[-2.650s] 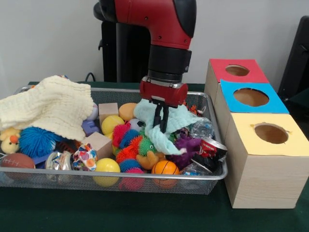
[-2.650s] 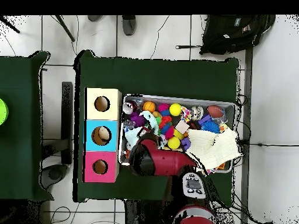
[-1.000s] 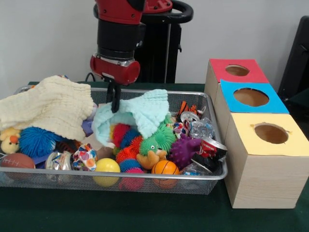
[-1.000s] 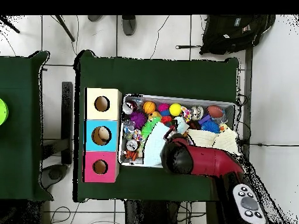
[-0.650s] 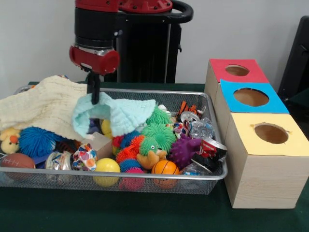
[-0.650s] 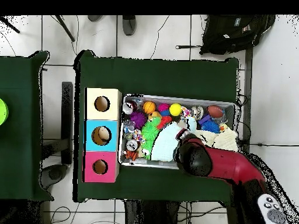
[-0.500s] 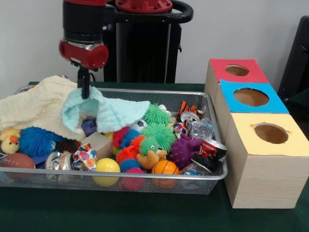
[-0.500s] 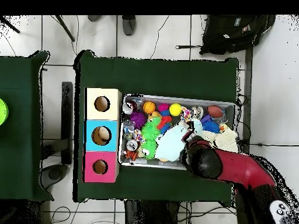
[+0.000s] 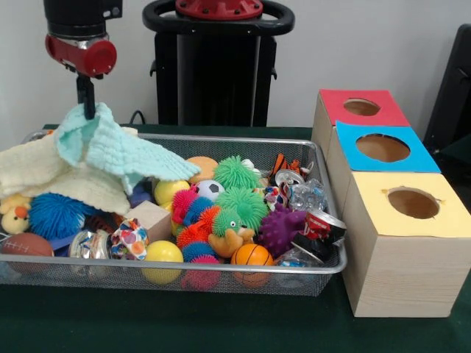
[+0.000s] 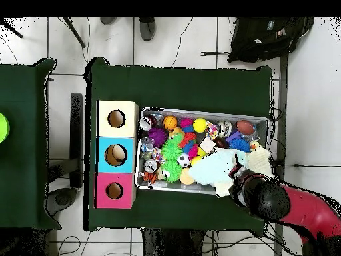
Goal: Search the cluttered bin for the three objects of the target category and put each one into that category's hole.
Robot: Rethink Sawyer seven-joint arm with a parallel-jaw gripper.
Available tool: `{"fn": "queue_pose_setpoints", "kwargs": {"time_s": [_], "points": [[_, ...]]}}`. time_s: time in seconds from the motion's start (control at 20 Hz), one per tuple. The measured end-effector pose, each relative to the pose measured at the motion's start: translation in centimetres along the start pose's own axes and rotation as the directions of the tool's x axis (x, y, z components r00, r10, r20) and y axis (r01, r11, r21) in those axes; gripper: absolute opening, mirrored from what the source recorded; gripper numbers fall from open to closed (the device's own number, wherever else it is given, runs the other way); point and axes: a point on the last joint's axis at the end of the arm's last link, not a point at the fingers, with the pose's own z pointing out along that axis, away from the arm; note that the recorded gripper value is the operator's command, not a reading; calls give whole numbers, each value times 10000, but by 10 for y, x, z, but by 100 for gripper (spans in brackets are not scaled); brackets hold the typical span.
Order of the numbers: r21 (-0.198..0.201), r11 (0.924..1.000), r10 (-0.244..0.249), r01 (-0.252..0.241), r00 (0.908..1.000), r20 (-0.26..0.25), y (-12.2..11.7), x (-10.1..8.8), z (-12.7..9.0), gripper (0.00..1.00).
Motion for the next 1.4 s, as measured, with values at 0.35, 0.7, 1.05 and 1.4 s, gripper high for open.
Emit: {"fn": "queue_pose_setpoints", "kwargs": {"time_s": [0.35, 0.7, 1.05, 1.4], "points": [[-64, 9997, -234, 234, 9997, -18, -16, 0, -11, 0], [-192, 9991, -378, 378, 9993, 27, -15, -6, -19, 100], [-412, 9973, -619, 616, 9981, -66, -1, -3, -16, 100], [-496, 9943, -957, 945, 9952, -218, 18, 6, -10, 100]]}}
